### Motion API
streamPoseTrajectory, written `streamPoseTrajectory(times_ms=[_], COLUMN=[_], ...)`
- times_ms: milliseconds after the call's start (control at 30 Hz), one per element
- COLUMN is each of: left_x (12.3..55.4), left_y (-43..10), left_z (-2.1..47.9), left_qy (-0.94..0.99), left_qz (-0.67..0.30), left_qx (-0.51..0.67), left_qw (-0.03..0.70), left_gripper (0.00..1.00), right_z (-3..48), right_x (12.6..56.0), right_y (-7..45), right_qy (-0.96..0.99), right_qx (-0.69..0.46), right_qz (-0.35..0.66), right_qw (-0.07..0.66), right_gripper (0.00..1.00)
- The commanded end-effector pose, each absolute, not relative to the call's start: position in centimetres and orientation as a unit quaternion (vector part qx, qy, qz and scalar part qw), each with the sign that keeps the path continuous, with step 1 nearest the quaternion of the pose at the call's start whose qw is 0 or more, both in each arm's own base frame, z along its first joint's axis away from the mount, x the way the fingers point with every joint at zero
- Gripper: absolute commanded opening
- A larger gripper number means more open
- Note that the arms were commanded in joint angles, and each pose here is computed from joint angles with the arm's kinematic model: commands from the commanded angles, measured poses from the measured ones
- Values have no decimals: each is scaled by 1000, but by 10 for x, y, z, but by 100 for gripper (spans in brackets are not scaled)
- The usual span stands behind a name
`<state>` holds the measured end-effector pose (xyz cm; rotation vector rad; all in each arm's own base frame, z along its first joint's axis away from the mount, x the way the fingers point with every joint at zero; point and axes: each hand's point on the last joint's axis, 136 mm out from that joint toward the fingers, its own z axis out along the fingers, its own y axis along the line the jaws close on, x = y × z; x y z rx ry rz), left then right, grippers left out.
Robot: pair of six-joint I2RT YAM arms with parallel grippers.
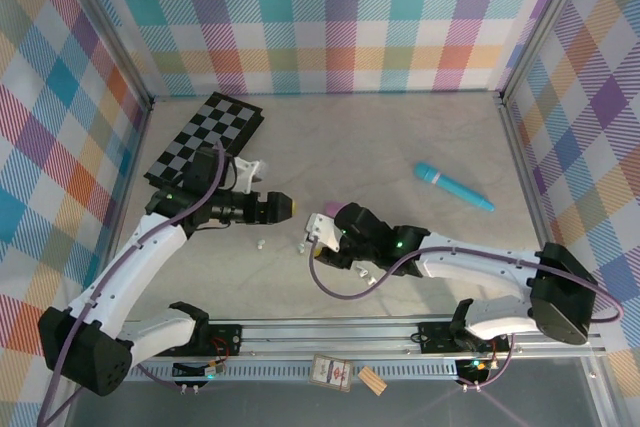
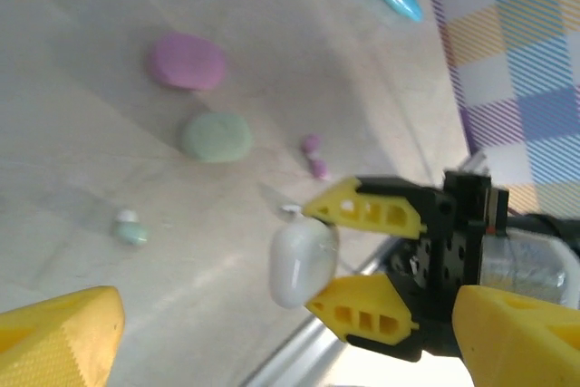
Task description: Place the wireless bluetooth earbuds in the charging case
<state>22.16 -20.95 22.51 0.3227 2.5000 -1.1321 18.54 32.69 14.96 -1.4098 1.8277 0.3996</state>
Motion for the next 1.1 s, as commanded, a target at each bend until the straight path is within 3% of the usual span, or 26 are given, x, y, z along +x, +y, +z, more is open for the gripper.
streamPoseTrajectory(times_ms=[0,133,400,533,667,767,933,1067], left_x=[208,200,193,195,199,202,205,207], left_y=[-232,-248,-264,-259,-256,-254,-246,-251], left_z=[248,247,240,229,223,221,210,211], left_qy=[861,852,848,862,869,873,888,884], left_qz=[-459,-479,-493,-470,-458,-449,-418,-428], left_qx=[130,141,139,131,122,121,115,115], left_qw=[174,158,137,136,140,148,150,150], left_gripper=[84,75,67,67,76,76,61,62], right_z=[188,207,222,228,232,233,232,231], right_x=[190,191,195,195,197,198,201,199], right_y=[334,335,340,343,343,341,332,326], right_qy=[689,677,666,662,660,662,671,675], right_qx=[-555,-552,-537,-529,-523,-516,-495,-491], right_qz=[172,181,200,210,213,212,217,218], right_qw=[432,452,478,487,496,501,508,506], right_gripper=[38,38,38,38,38,38,37,37])
